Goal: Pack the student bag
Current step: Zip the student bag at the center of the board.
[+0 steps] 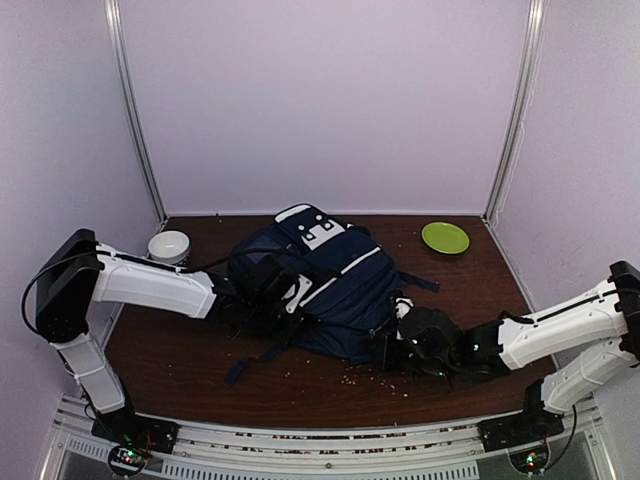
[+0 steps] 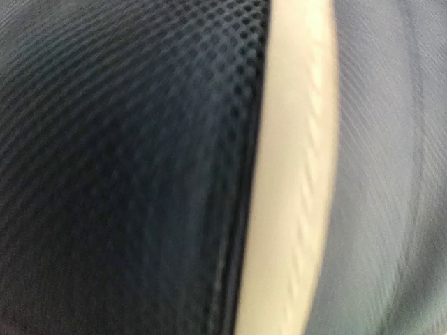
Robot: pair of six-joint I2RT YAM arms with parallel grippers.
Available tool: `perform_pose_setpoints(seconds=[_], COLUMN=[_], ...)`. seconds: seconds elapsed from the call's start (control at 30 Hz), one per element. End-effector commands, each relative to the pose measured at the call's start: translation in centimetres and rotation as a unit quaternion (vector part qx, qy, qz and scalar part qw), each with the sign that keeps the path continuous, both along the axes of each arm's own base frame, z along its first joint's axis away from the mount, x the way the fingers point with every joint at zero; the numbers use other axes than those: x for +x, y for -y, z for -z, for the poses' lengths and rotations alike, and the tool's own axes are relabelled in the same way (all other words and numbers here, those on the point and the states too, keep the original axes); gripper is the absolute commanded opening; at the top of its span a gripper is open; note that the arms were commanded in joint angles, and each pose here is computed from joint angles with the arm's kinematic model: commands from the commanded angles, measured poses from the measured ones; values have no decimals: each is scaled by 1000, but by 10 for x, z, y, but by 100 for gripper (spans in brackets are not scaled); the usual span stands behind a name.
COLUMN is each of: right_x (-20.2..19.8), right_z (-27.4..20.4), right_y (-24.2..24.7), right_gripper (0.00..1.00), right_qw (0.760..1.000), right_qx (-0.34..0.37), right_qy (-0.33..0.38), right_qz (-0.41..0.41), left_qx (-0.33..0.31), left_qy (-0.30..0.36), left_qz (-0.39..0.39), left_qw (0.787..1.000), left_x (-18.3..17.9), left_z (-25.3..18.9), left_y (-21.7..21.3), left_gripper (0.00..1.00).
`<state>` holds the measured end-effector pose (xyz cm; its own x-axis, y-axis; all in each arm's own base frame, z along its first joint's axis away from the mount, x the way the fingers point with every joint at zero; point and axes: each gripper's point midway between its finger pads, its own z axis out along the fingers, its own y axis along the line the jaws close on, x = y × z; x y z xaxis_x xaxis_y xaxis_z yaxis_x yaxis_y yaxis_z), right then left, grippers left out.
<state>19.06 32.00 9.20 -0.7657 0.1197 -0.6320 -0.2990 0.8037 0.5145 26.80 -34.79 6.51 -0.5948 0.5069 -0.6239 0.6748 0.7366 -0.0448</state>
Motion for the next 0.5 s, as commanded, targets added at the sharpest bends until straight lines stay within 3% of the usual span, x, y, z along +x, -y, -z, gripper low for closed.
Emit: perform_pose_setpoints(seconds=[0.0, 0.17, 0.3, 0.33, 0.47], right_x=[-6, -9, -9, -9, -11], right_z=[-6, -13, -18, -18, -19], right_y=[-10, -30, -45, -47, -54], right_gripper=[0, 0, 0, 0, 0], right_qw=[1000, 998, 997, 997, 995], right_qx=[-7, 1, 11, 12, 13], right_qy=[5, 3, 4, 3, 0], right_qz=[-30, -65, -79, -82, -95], left_qx=[-36, -4, -11, -17, -41], left_qy=[71, 53, 45, 44, 40], left_qz=[-78, -130, -137, -131, -88], left_qw=[994, 990, 989, 990, 994], left_x=[21, -5, -16, -18, -31], left_z=[-28, -11, -16, -21, -43], left_y=[-39, -92, -104, -103, -91], left_gripper=[0, 0, 0, 4, 56])
